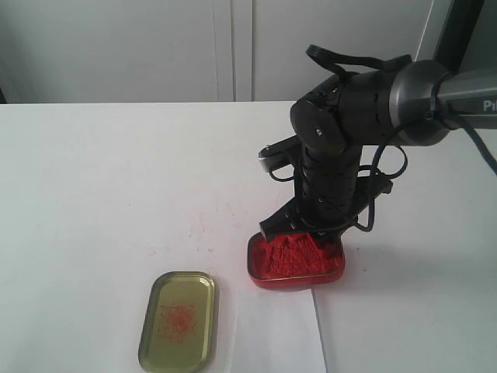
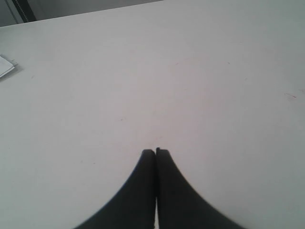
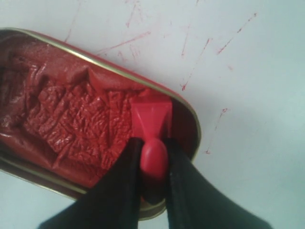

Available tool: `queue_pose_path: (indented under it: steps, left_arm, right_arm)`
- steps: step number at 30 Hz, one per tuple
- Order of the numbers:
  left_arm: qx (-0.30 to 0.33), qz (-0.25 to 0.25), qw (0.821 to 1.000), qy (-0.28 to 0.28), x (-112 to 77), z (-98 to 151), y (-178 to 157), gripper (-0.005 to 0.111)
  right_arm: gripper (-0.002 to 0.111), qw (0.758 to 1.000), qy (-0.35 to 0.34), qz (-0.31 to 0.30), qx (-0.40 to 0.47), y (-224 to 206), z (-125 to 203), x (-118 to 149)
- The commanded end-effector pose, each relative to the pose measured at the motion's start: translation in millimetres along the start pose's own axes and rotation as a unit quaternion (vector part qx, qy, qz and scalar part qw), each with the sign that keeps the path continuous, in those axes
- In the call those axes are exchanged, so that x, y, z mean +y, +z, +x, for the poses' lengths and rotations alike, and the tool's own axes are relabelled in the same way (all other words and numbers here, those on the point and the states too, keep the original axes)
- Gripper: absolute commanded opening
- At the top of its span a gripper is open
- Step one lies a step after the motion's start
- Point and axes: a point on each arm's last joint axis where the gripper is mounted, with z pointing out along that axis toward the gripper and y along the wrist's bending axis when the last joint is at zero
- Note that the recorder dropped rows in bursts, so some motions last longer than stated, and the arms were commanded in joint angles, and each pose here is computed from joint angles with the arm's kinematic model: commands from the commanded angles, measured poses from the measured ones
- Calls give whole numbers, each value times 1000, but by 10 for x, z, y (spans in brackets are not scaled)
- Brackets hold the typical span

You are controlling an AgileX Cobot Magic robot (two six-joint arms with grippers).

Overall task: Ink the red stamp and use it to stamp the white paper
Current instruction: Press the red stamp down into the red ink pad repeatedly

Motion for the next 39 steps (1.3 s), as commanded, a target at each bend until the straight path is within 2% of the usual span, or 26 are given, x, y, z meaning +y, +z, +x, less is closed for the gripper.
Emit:
queue_pose_path:
  steps: [1,24,39]
  left_arm:
    - [-1,-2,1000,0,1,7,2,0]
    - [-1,-2,1000,0,1,7,2,0]
    - [-1,-2,1000,0,1,7,2,0]
  right_arm:
    - [0,1000,7,2,-10,-60,-3,-57]
    - [0,999,14,-12,-34,-131,-26,-47]
    - [0,1000,12,-14,-26,7,-48,-11]
